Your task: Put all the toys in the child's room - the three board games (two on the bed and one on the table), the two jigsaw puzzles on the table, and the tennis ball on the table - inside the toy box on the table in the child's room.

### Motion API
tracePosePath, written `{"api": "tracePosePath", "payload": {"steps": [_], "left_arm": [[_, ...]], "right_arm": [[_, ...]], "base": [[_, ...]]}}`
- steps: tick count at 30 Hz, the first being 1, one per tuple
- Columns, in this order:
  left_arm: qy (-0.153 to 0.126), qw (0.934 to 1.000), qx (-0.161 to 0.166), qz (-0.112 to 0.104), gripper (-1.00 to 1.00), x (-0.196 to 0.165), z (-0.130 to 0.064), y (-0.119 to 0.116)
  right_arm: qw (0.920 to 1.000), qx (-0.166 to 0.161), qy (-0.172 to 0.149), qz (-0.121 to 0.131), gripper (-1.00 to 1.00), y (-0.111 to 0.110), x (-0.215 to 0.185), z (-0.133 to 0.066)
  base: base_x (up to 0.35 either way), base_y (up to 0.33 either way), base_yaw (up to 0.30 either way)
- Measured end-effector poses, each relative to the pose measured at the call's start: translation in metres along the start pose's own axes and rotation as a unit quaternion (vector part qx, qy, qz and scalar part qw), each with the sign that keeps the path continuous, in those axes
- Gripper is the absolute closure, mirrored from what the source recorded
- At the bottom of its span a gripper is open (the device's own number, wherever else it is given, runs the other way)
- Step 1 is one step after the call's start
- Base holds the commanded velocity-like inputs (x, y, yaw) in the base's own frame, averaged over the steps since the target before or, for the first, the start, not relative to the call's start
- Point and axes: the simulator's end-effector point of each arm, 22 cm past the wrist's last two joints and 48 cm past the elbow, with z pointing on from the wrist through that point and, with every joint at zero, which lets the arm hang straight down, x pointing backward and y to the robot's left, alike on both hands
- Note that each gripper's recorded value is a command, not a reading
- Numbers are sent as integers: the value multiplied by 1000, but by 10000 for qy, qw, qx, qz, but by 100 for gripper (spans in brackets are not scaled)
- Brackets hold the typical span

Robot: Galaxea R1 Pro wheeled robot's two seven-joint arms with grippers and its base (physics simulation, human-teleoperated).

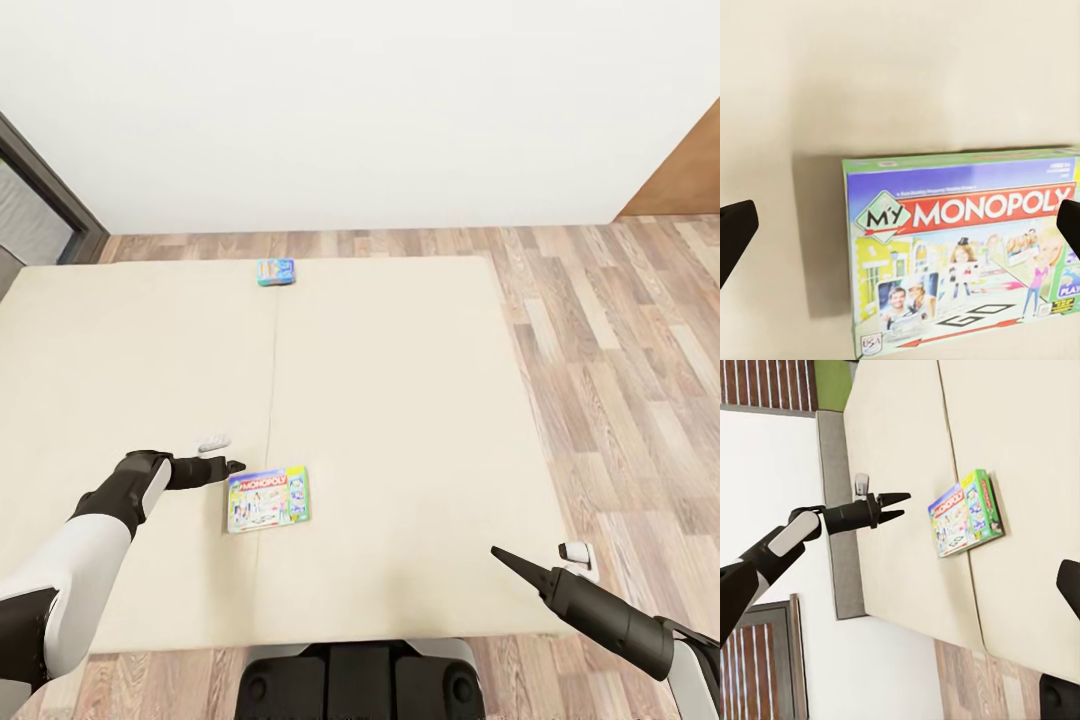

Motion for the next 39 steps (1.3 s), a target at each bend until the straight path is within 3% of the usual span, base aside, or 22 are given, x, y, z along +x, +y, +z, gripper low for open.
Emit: {"api": "tracePosePath", "payload": {"steps": [14,28,39], "left_arm": [[99,9999,-22,-23,-100,10,10,5],[97,9999,80,-5,-100,15,21,3],[172,9996,202,-14,-100,23,29,1]], "right_arm": [[9998,37,-188,63,-100,-6,-10,-12],[9940,-1060,-246,44,-100,37,-16,-24],[9933,-1107,-333,-21,-100,35,-24,-38]], "base": [[0,0,0],[0,0,0],[0,0,0]]}}
